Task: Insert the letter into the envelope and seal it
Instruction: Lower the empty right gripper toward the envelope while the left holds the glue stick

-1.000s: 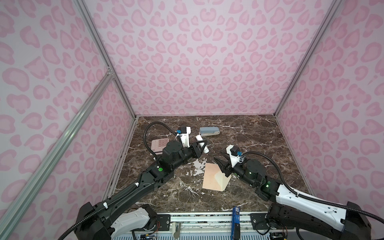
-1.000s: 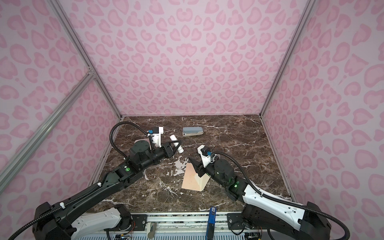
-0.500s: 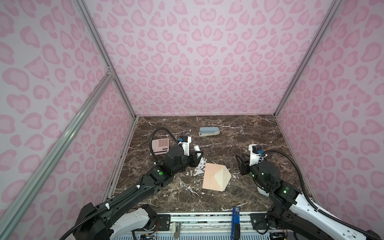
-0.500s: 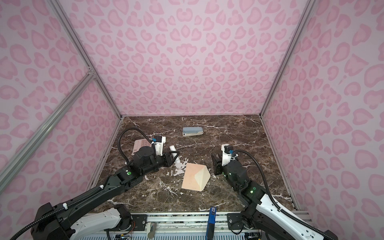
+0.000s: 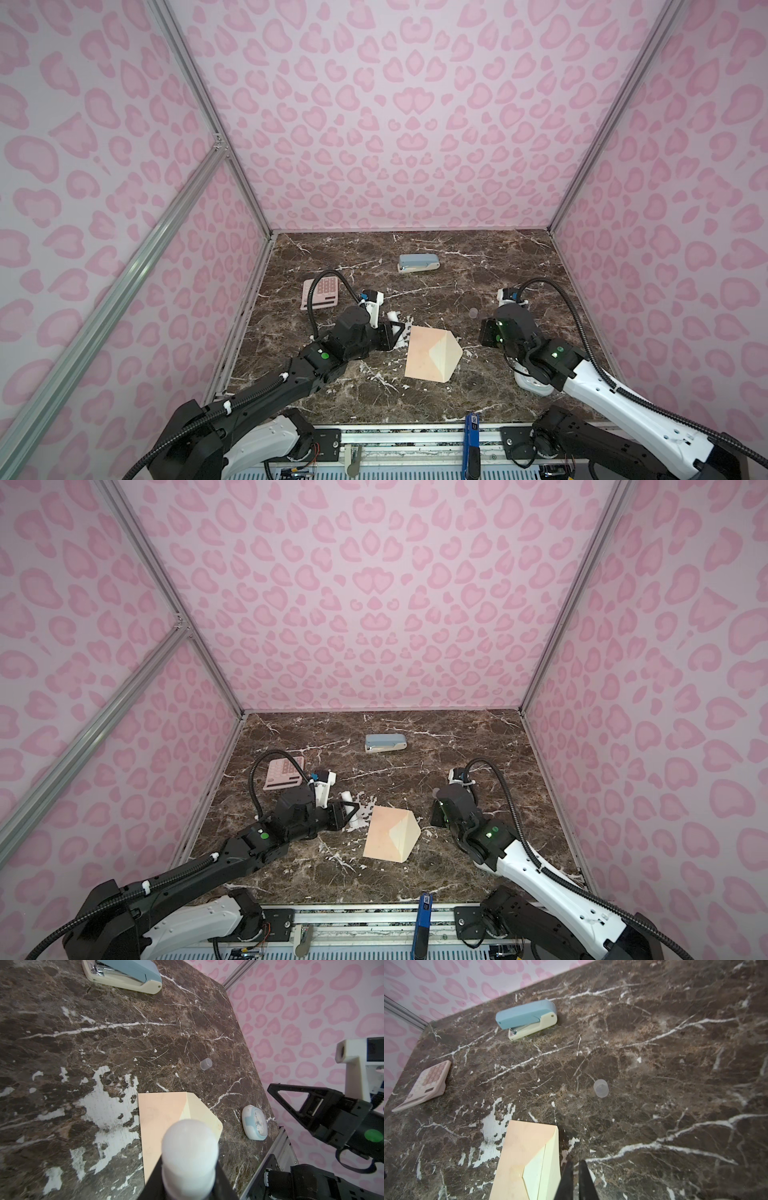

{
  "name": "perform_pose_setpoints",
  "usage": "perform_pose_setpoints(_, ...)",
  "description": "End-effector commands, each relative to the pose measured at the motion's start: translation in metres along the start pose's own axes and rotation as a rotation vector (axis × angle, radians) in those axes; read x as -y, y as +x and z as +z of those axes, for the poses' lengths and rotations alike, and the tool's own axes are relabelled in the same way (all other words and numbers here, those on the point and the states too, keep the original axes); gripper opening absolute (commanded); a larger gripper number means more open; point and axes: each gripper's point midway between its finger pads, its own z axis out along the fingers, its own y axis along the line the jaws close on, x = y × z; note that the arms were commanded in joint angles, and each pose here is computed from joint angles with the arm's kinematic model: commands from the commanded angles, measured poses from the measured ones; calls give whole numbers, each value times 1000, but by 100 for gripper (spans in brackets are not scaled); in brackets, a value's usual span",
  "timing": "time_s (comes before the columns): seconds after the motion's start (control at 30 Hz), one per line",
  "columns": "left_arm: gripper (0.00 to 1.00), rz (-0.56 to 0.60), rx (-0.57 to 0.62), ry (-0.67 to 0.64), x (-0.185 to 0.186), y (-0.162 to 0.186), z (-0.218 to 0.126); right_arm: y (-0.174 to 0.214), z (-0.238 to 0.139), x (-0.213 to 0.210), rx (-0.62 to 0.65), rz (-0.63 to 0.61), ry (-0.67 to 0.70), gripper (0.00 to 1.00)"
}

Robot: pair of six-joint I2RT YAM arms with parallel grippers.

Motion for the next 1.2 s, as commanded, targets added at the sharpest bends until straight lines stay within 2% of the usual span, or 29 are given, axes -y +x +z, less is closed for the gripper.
perform_pose_setpoints(0.0, 4, -17, 3, 48, 6, 2, 4, 16, 5, 6, -79, 50, 31, 7)
perform_pose_setpoints(0.23, 4, -46, -37, 73, 2, 17, 18, 38, 13, 18, -162, 74, 77, 0)
perform_pose_setpoints(0.57, 4, -79, -117, 86, -4, 36, 42, 65, 34, 33, -270, 127, 98, 0)
perform_pose_setpoints(0.93, 4, -110, -217, 85, -14, 59, 61, 91, 59, 16, -423, 137, 18, 0)
perform_pose_setpoints(1.17, 4, -119, -255, 85, -17, 68, 66, 93, 64, 5, -430, 155, -32, 0)
